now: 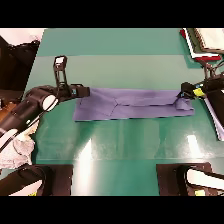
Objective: Fold the shirts.
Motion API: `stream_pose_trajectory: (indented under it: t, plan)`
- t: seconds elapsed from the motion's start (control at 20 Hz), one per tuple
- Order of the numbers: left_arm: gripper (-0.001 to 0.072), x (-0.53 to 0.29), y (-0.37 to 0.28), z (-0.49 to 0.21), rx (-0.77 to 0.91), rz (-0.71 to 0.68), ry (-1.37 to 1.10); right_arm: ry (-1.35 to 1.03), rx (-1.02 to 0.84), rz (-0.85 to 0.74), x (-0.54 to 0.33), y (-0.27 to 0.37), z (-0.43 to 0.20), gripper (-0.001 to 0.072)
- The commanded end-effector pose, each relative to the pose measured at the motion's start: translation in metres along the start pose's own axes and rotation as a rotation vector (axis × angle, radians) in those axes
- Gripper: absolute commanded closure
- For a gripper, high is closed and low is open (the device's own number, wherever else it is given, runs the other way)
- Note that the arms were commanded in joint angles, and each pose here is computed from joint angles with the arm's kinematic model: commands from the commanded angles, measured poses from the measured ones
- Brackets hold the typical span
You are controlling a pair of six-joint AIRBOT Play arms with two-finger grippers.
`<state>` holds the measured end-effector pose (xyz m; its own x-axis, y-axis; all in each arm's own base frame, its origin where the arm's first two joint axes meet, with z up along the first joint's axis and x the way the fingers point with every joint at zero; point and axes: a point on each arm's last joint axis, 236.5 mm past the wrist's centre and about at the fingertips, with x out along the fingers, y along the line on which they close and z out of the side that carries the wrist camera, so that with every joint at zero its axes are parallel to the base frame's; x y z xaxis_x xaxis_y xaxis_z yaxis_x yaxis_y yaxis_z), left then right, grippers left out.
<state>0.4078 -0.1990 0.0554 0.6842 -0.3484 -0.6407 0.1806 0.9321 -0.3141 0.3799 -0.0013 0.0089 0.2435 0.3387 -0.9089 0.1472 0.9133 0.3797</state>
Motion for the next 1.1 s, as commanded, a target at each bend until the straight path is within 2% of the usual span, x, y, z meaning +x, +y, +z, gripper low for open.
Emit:
stream_pose_trajectory:
  t: [0.0,0.15,0.2,0.25,0.3,0.35,0.65,0.7,0.75,0.8,0.85,0.9,1.05]
  plan:
    - [0.0683,0.031,0.009,0.014,0.012,0.031,0.002,0.010,-0.011,0.002,0.014,0.000,0.020,0.0694]
    - [0.0682,0.037,0.036,0.029,-0.043,0.076,-0.003,-0.019,-0.004,-0.002,0.014,-0.004,0.032,0.0692]
    - [0.0628,0.035,0.043,0.034,-0.061,0.087,-0.007,-0.044,-0.004,-0.005,0.011,-0.005,0.038,0.0674]
    - [0.0363,0.033,0.049,0.038,-0.078,0.096,-0.007,-0.071,-0.003,-0.006,0.006,-0.006,0.046,0.0465]
    - [0.0130,0.030,0.054,0.039,-0.096,0.105,0.009,-0.090,-0.011,-0.008,0.001,-0.007,0.052,0.0232]
    - [0.0079,0.027,0.056,0.037,-0.101,0.115,0.034,-0.095,-0.014,-0.007,-0.008,-0.008,0.055,0.0153]
    - [0.0082,0.018,0.054,0.010,-0.136,0.133,0.175,0.041,0.016,0.005,-0.033,-0.055,0.017,0.0152]
    - [0.0179,0.017,0.054,0.004,-0.143,0.136,0.201,0.055,0.043,0.008,-0.031,-0.068,0.009,0.0142]
    - [0.0460,0.016,0.054,0.000,-0.149,0.137,0.221,0.067,0.068,0.019,-0.027,-0.081,0.000,0.0106]
    - [0.0682,0.015,0.054,-0.003,-0.150,0.141,0.235,0.080,0.094,0.031,-0.024,-0.093,-0.010,0.0106]
    - [0.0674,0.014,0.054,-0.006,-0.142,0.140,0.248,0.078,0.118,0.066,-0.020,-0.101,-0.017,0.0095]
    - [0.0674,0.014,0.052,-0.008,-0.137,0.129,0.254,0.071,0.132,0.106,-0.017,-0.105,-0.024,0.0045]
    - [0.0674,0.016,0.043,-0.007,-0.153,0.093,0.252,0.052,0.146,0.197,-0.009,-0.110,-0.038,0.0034]
